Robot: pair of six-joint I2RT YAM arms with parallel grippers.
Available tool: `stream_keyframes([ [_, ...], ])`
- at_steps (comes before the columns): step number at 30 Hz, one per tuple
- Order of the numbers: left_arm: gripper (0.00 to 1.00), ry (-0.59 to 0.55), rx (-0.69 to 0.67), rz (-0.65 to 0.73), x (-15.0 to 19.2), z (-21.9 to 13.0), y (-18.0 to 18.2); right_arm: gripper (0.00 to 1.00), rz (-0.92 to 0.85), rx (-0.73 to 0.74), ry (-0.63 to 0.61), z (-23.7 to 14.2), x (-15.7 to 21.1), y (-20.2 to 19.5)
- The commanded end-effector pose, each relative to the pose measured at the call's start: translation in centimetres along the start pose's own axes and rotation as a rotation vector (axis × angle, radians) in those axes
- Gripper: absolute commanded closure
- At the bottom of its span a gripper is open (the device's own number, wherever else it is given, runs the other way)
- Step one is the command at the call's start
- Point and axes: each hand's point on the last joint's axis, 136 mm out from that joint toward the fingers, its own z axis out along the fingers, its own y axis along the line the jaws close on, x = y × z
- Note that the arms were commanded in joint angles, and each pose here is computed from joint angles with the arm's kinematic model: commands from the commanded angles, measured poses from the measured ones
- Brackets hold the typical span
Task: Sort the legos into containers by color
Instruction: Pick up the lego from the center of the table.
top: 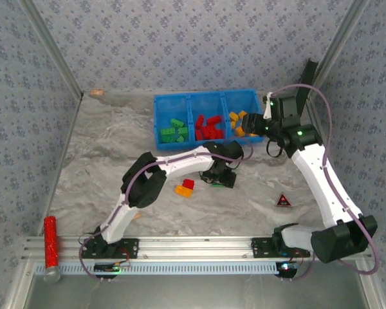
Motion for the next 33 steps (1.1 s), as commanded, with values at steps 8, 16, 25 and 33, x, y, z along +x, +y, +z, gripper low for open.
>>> stream_keyframes([
  [8,0.28,0.025,-0.121,-0.040,0.2,2.2,1.0,0.27,0.057,-0.057,0.034,-1.6,3.0,-0.2],
  [16,0.52,0.012,-0.137,-0.044,-0.2,2.1,1.3,0.26,0.081,-0.086,0.061,-3.5,6.1,-0.5],
  [25,0.61,-0.105,-0.056,-0.085,-4.1,-4.1,2.9,0.20,0.178,-0.202,0.061,-6.4,10.8,0.3],
  [33,0.61,-0.311,-0.003,-0.090,-10.2,-13.3,6.8,0.20,0.273,-0.181,0.133,-5.6,16.9,0.4],
])
